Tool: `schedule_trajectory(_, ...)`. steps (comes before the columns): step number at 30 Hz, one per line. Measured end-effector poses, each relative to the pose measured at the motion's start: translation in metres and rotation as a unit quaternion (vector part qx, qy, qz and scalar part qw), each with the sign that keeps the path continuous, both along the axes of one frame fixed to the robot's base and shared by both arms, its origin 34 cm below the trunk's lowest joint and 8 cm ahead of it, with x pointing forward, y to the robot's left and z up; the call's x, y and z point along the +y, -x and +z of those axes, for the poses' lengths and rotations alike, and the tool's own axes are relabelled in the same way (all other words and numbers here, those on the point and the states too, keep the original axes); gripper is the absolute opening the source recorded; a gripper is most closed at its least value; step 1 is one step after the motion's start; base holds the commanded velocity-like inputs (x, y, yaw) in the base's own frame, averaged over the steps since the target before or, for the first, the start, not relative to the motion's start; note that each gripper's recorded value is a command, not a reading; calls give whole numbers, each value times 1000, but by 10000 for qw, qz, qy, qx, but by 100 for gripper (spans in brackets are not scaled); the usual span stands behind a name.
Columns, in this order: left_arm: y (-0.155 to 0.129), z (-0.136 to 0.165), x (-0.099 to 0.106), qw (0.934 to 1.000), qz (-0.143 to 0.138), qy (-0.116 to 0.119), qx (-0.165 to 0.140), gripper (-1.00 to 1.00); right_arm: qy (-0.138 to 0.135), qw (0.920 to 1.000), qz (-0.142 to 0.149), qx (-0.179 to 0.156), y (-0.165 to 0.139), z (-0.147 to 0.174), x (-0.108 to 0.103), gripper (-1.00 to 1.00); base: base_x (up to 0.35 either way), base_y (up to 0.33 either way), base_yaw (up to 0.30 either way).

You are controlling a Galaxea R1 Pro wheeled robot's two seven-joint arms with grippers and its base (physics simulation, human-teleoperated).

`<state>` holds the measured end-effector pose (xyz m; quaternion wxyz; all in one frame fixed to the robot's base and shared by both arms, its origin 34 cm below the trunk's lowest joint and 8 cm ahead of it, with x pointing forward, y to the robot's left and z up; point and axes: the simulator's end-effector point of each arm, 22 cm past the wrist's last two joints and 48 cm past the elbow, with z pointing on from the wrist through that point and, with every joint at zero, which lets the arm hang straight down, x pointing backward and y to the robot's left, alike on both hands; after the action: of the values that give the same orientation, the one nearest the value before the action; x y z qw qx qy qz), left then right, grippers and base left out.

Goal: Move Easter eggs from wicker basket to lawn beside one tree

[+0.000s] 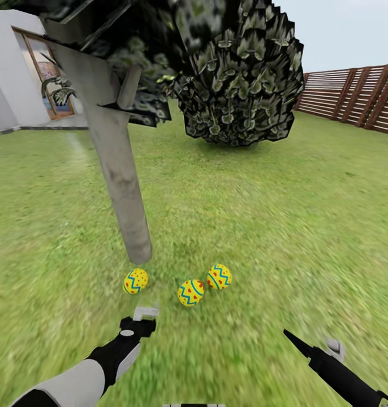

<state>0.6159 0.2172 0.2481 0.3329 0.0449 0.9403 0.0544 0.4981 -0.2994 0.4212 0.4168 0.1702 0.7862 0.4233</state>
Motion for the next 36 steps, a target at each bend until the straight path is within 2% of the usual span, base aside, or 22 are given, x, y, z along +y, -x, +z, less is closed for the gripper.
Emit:
schedule_trajectory(8, 10, 5, 8, 10000, 45, -73, 31, 100, 19, 9999, 10, -149, -2, 14, 0, 100, -213, 0, 0)
schedule_trajectory(18, 13, 18, 10, 9999, 70, -90, -62, 100, 31, 9994, 16, -345, -4, 31, 1, 100, -23, 0, 0)
schedule_trajectory(28, 33, 19, 8, 10000, 60, -35, -59, 100, 38, 9985, 9, -538, -6, 49, 1, 100, -1, 0, 0)
schedule_trajectory(36, 37, 29, 8, 9999, 62, -16, -152, 100, 57, 9977, -3, -674, -7, 62, 0, 100, -22, 0, 0)
